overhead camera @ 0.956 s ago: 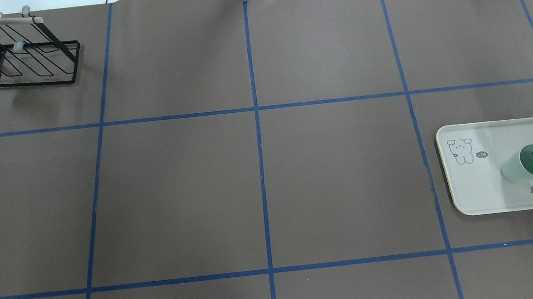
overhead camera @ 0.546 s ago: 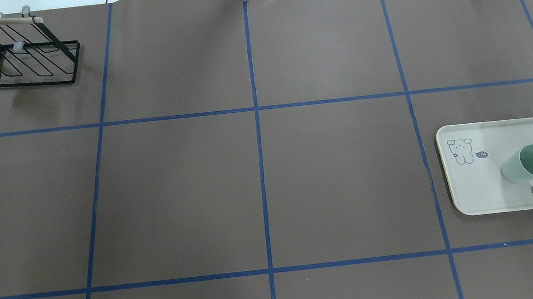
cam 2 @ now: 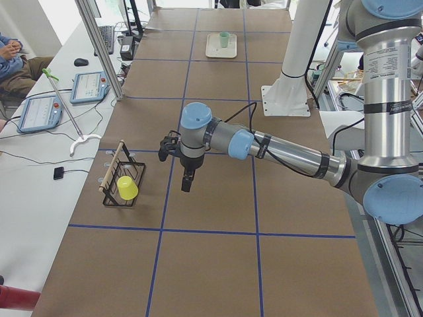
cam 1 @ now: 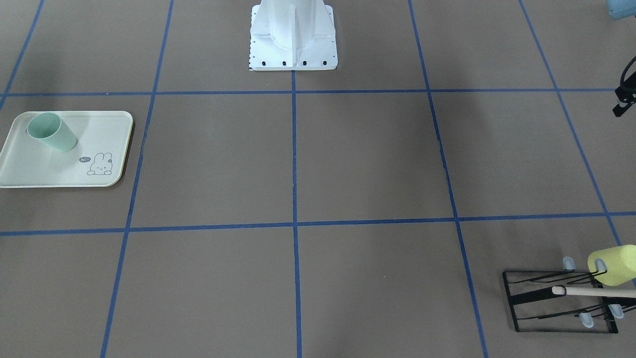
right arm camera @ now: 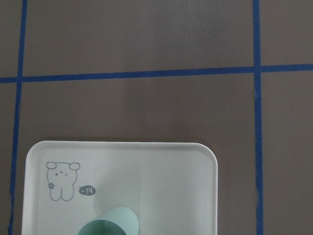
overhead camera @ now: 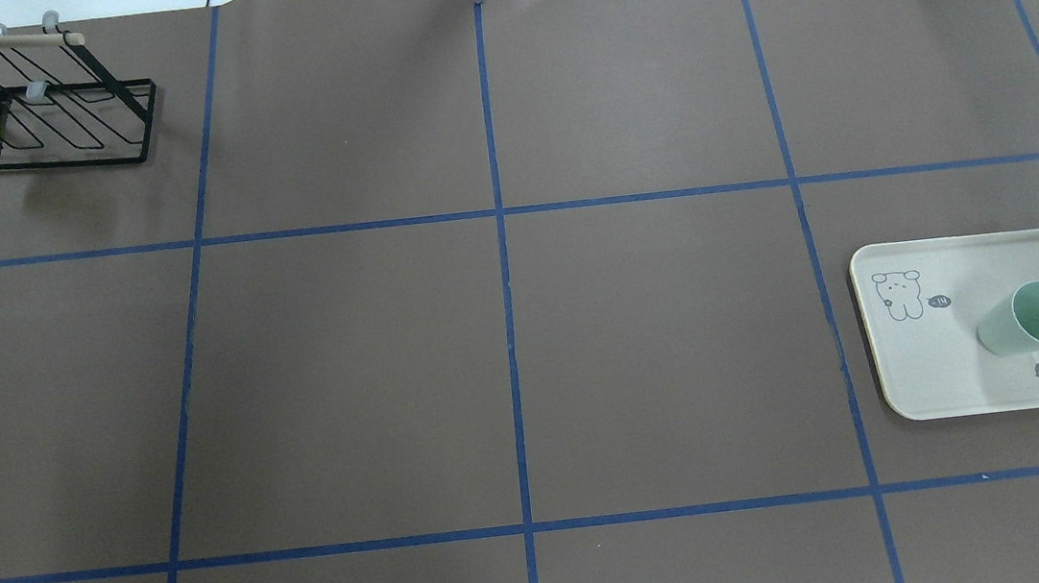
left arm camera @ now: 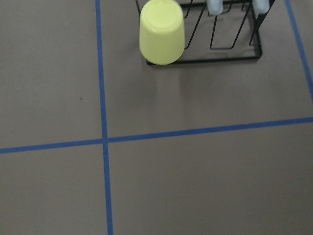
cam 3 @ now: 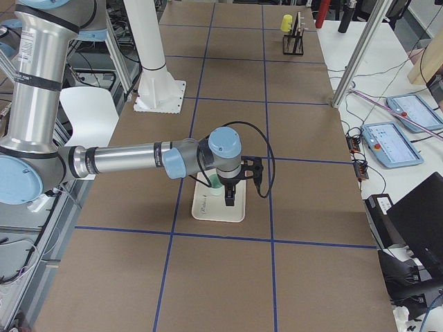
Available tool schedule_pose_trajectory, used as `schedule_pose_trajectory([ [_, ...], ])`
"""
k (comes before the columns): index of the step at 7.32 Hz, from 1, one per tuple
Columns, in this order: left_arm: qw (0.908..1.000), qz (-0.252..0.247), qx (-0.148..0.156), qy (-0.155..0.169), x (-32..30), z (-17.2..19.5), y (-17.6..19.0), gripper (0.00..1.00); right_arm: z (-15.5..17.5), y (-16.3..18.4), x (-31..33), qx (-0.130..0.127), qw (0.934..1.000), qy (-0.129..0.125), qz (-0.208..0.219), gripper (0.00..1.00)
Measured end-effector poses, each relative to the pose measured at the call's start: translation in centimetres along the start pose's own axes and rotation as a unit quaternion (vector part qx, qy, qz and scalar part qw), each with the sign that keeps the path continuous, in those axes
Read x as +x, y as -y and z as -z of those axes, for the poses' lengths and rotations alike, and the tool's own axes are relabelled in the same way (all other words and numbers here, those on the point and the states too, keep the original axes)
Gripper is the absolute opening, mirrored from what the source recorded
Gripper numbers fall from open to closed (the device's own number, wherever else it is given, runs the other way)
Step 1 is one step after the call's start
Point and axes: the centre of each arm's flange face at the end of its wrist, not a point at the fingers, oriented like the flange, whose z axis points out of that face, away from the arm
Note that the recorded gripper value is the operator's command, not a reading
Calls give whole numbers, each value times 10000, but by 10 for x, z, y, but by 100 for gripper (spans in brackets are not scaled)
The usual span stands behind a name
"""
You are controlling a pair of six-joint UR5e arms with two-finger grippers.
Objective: Left arm grabs green cup and hands to right arm on tray
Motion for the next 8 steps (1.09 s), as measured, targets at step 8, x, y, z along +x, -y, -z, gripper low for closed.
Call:
schedule_pose_trajectory([
  [8, 9946, 475, -513, -768, -63, -22, -63, 100, -5, 8, 1, -203, 9983, -490, 226, 100],
])
